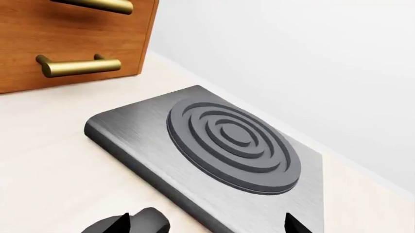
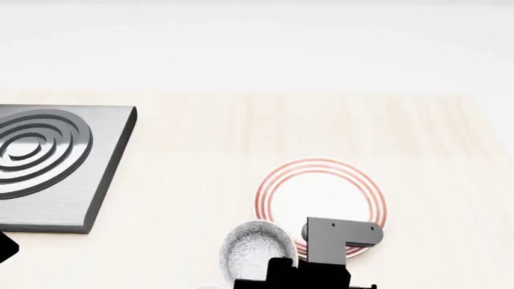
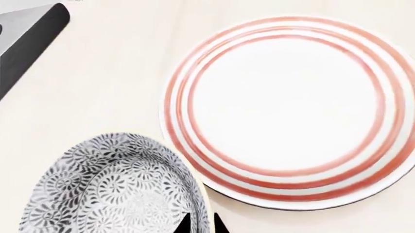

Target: Pick the akita bowl between the plate and the ramekin and place it on the plate.

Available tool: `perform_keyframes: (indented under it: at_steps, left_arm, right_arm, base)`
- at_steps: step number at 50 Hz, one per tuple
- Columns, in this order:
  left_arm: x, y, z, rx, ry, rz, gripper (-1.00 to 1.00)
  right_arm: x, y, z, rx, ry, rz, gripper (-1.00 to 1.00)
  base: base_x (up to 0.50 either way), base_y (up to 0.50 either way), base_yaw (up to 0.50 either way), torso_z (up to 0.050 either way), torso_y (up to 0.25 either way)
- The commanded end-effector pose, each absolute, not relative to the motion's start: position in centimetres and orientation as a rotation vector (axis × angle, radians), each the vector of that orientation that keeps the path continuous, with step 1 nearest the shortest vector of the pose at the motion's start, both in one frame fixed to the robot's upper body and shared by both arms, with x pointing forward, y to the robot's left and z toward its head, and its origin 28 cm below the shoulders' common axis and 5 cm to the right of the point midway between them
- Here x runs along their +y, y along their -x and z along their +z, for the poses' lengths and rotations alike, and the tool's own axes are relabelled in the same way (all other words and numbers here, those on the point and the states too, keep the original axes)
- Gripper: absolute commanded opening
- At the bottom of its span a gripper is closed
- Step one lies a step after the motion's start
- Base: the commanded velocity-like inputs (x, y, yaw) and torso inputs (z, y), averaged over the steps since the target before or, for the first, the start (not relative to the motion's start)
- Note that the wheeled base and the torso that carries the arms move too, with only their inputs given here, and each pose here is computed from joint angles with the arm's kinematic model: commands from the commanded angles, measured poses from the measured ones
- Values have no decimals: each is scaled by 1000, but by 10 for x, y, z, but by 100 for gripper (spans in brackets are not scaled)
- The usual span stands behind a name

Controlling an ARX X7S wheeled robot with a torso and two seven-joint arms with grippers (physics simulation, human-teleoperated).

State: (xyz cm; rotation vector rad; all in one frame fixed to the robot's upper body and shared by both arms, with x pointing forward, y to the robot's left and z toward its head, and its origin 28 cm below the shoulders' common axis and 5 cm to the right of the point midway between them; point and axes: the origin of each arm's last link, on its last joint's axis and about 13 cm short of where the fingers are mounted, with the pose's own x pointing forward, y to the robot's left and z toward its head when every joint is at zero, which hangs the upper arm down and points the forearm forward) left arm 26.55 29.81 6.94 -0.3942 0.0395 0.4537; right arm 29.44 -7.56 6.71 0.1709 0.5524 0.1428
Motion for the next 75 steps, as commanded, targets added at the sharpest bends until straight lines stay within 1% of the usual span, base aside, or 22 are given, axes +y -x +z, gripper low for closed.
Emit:
perform_keyframes:
  at_steps: [1, 9, 25, 42, 64, 75]
  left_arm:
    - [298, -265, 69, 40, 394, 454, 100]
    - [298, -266, 69, 40, 395, 454, 100]
    - [298, -265, 70, 41, 395, 454, 100]
    - [298, -265, 70, 42, 396, 455, 100]
    - [298, -266, 69, 42, 396, 454, 100]
    - [298, -265, 69, 43, 397, 455, 100]
  right_arm:
    - [-71, -291, 66, 545, -149, 174, -100]
    - [-69, -290, 71, 533, -145, 187, -100]
    - [-69, -294, 108, 451, -114, 193, -100]
    - [-70, -302, 134, 405, -80, 197, -100]
    - [-83, -340, 168, 391, -99, 155, -100]
    - [-90, -355, 173, 398, -122, 112, -100]
  base:
    - [0, 0, 0, 0, 0]
    - [0, 0, 0, 0, 0]
    - [0, 0, 0, 0, 0]
    - [0, 0, 0, 0, 0]
    - [0, 0, 0, 0, 0]
    - [0, 0, 0, 0, 0]
